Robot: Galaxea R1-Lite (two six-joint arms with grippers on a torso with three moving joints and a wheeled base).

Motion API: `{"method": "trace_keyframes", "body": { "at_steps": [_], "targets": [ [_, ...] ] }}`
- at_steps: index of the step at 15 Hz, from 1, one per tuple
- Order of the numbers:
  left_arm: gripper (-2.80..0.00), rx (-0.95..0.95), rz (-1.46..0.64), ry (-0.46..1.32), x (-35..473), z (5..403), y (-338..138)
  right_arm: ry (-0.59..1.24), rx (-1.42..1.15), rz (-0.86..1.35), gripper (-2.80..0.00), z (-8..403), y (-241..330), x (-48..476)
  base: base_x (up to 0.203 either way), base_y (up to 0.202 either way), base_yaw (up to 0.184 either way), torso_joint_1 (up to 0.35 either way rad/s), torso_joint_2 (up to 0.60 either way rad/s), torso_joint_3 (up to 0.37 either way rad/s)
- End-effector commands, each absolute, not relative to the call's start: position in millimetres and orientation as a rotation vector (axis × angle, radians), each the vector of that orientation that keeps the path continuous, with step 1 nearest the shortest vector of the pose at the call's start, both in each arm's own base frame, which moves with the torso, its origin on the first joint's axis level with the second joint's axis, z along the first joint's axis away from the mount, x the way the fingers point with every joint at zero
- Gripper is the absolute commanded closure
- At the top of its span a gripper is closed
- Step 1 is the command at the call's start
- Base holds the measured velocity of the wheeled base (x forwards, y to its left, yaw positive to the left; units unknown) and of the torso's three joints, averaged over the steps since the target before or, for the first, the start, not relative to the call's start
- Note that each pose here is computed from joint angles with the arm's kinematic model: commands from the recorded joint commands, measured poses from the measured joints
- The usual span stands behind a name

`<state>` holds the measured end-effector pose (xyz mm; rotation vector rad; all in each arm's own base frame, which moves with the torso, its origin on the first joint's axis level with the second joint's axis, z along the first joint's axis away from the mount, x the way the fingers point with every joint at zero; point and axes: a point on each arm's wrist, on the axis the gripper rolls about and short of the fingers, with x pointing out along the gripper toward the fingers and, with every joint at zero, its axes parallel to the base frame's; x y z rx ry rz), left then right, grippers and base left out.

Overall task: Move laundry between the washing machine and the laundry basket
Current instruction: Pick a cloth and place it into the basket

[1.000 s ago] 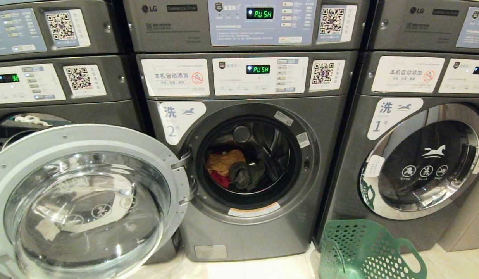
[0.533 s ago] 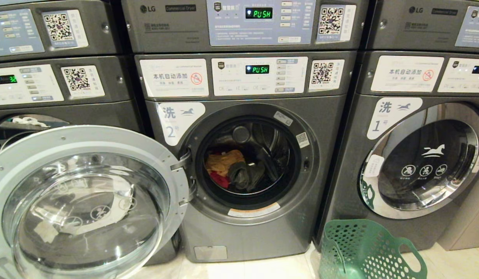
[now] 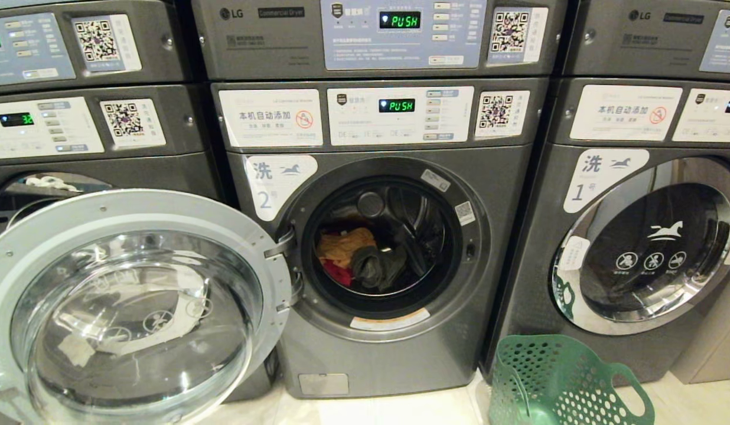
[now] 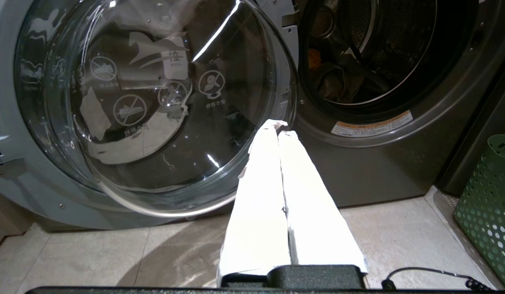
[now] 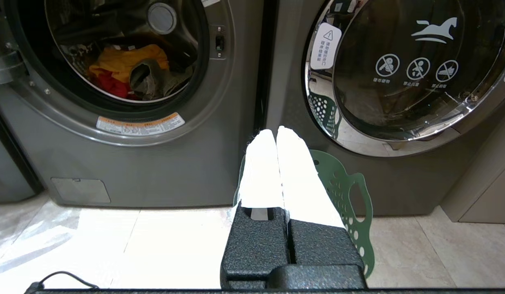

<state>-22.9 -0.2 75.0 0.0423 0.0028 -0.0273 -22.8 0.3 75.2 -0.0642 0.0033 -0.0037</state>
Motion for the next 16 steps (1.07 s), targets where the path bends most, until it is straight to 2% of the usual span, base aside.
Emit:
{"method": "trace_keyframes", "body": {
  "at_steps": [1,13,16],
  "targets": [
    [0.00,0.041,-0.028,0.004,-22.8,75.0,-0.2,0.005,-0.063,-0.004,0.00,75.2,0.3,-22.7,0.002,-0.009,0.077,0.011,0.00,0.006],
    [0.00,0.041,-0.026,0.004,-22.8,75.0,-0.2,0.006,-0.058,-0.008,0.00,75.0,0.2,-22.7,0.003,-0.008,0.173,0.003,0.00,0.004],
    [0.00,0.041,-0.026,0.004,-22.8,75.0,-0.2,0.006,-0.058,-0.007,0.00,75.0,0.2,-22.7,0.003,-0.003,0.075,0.002,0.00,0.000]
  ]
}}
